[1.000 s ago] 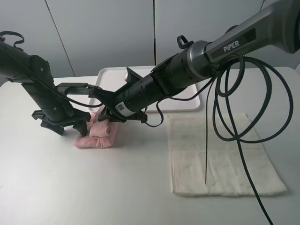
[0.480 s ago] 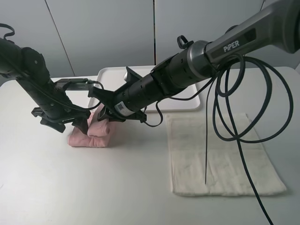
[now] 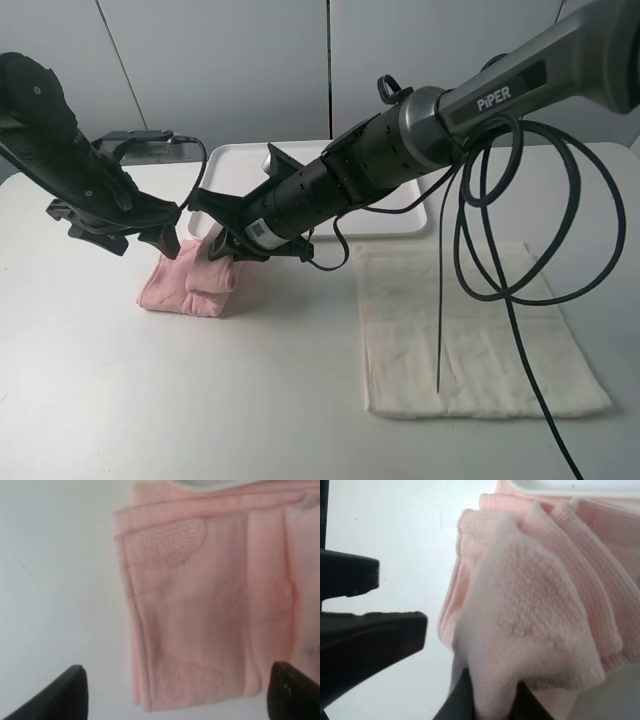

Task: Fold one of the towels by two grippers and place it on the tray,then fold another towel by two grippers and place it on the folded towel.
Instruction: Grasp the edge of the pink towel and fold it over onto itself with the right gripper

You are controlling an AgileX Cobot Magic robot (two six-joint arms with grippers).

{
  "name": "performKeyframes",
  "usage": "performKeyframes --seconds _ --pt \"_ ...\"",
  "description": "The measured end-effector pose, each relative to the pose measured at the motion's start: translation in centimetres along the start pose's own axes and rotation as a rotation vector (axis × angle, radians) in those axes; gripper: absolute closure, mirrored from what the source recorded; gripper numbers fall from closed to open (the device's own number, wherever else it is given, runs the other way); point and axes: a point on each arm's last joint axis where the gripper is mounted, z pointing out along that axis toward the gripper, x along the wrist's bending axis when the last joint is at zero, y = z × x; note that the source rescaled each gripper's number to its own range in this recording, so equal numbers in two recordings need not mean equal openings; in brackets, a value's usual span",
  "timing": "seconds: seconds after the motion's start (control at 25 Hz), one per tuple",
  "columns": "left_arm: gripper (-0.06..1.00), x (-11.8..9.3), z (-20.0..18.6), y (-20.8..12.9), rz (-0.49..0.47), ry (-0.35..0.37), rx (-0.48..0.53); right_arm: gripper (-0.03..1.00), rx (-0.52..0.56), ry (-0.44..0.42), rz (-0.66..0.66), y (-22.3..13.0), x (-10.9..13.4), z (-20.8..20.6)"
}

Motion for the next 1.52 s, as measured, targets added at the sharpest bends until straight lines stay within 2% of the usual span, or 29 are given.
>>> performKeyframes --seconds 0.12,0.2,0.28,0.36,0.6,1.04,1.32,1.52 --pt "0.01 -0.2 -1.4 0.2 0.004 -0.004 -0.009 0.89 0.0 -0.002 0.001 0.0 -0.1 0.1" --pt "0.01 -0.3 -2.5 0.5 0.012 -0.006 -0.025 0.75 -0.008 0.008 0.006 0.1 0.0 0.1" --pt "0.01 -0.4 -3.6 1.0 0.016 -0.008 -0.051 0.55 -0.018 0.024 0.002 0.1 0.2 0.1" --pt "0.01 -0.5 -4.6 1.4 0.025 -0.006 -0.069 0.45 -0.026 0.04 0.017 -0.2 0.7 0.4" --pt "0.01 -0.6 -6.6 2.4 0.049 0.009 -0.083 0.44 -0.04 0.052 0.023 -1.8 2.2 1.5" --pt "0.01 -0.5 -6.9 2.2 0.052 0.013 -0.062 0.43 -0.065 0.063 -0.029 -1.6 2.5 1.5" --pt "0.01 -0.5 -6.9 2.1 0.052 0.013 -0.043 0.21 -0.049 0.123 -0.054 -1.3 3.7 1.4" --pt "0.01 -0.5 -6.9 2.0 0.053 0.014 -0.035 0.2 -0.037 0.099 -0.087 -1.3 3.4 1.4"
